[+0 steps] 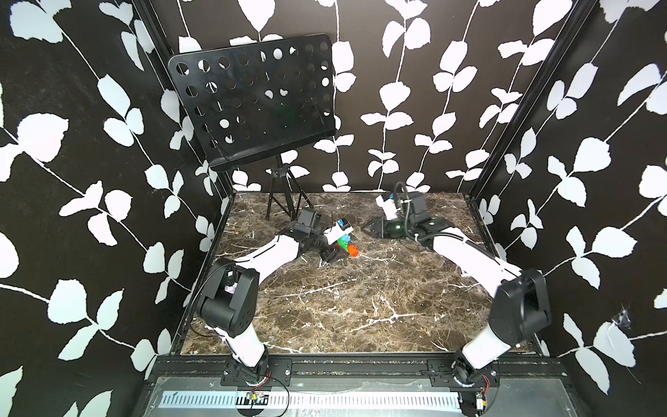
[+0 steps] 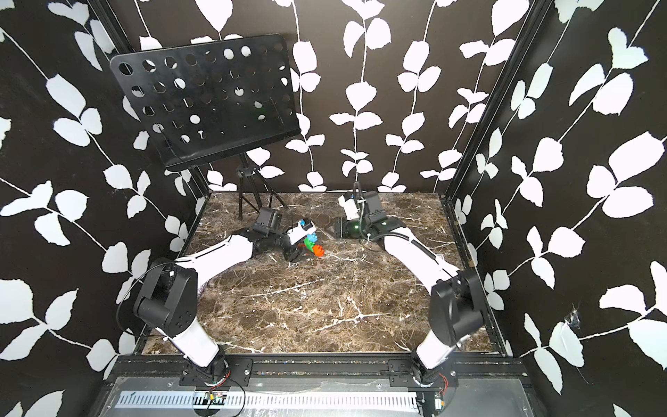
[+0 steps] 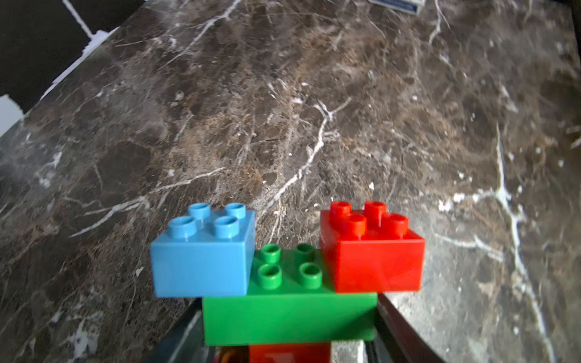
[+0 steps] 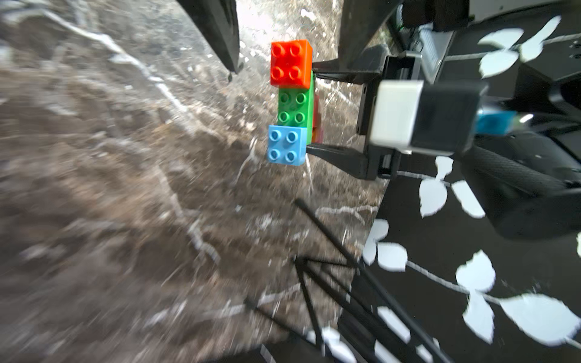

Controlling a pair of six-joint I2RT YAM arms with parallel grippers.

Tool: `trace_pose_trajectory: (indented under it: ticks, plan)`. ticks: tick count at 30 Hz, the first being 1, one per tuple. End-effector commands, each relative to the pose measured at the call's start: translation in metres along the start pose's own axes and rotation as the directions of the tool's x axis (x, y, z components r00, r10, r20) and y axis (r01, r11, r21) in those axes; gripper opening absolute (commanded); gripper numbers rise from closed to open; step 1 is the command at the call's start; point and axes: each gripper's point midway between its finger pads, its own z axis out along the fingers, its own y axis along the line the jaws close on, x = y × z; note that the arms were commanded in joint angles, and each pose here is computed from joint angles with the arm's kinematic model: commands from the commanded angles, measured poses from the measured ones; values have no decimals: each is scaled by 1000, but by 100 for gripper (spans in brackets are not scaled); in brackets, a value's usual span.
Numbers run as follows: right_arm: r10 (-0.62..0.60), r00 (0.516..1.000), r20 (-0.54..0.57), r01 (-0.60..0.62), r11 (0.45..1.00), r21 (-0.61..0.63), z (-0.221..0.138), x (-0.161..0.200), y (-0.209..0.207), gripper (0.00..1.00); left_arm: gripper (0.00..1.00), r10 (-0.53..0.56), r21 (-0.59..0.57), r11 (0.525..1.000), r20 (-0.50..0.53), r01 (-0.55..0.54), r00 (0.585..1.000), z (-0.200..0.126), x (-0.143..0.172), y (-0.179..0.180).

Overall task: Assemble the letter y with lego
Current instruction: Place the lego brick at the center of the board.

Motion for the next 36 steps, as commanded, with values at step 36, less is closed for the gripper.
trace_pose_trajectory:
  ticks: [36]
  plan:
    - [52, 967, 250, -150, 907, 394, -82, 37, -70, 50, 57, -877, -569, 424, -64, 704, 476, 34, 71, 33]
